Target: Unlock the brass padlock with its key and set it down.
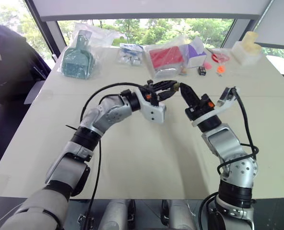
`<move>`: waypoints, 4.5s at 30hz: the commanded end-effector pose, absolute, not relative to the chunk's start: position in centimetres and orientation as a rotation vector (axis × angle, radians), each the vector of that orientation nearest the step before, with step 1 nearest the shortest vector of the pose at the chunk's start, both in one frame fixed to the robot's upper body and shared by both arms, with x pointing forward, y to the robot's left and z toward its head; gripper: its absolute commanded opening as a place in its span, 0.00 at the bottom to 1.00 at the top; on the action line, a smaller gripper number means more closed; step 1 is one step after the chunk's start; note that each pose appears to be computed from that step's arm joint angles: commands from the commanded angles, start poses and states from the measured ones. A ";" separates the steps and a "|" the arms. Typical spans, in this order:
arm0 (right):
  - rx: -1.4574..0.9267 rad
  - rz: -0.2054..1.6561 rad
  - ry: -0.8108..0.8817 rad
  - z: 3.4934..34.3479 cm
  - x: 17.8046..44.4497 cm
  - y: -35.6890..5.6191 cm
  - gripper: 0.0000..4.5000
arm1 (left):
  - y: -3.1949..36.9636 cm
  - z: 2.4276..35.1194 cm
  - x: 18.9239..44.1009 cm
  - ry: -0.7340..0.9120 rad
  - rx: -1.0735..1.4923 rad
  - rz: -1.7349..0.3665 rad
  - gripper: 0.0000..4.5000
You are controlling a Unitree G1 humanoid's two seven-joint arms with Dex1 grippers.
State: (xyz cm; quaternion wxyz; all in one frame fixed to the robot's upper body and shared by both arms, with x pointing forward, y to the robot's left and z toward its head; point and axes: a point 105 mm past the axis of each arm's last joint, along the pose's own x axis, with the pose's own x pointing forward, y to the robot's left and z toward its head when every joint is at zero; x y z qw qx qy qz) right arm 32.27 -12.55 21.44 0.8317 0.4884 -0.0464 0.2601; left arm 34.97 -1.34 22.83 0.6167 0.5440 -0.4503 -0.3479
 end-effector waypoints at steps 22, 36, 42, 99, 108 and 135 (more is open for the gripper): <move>0.596 0.789 -0.111 22.3 30.6 -13.6 0.76 | -2.0 24.2 34.0 -0.855 0.962 -1.163 0.17; 0.598 0.807 -0.086 21.5 30.3 -14.3 0.46 | -2.2 25.0 33.3 -0.877 0.928 -1.174 0.17; 0.628 0.810 -0.100 21.8 30.3 -14.2 0.00 | -2.1 24.8 33.2 -0.875 0.932 -1.176 0.17; 0.657 0.856 -0.053 20.9 28.9 -12.0 0.00 | -0.3 25.2 38.5 -0.441 0.489 -1.174 0.91; 0.662 0.853 -0.045 20.6 29.1 -12.1 0.00 | 0.0 24.7 38.7 -0.442 0.486 -1.140 0.91; 0.597 0.568 0.498 10.5 31.6 -14.8 0.30 | 5.4 17.3 33.0 -0.003 0.346 -1.285 0.92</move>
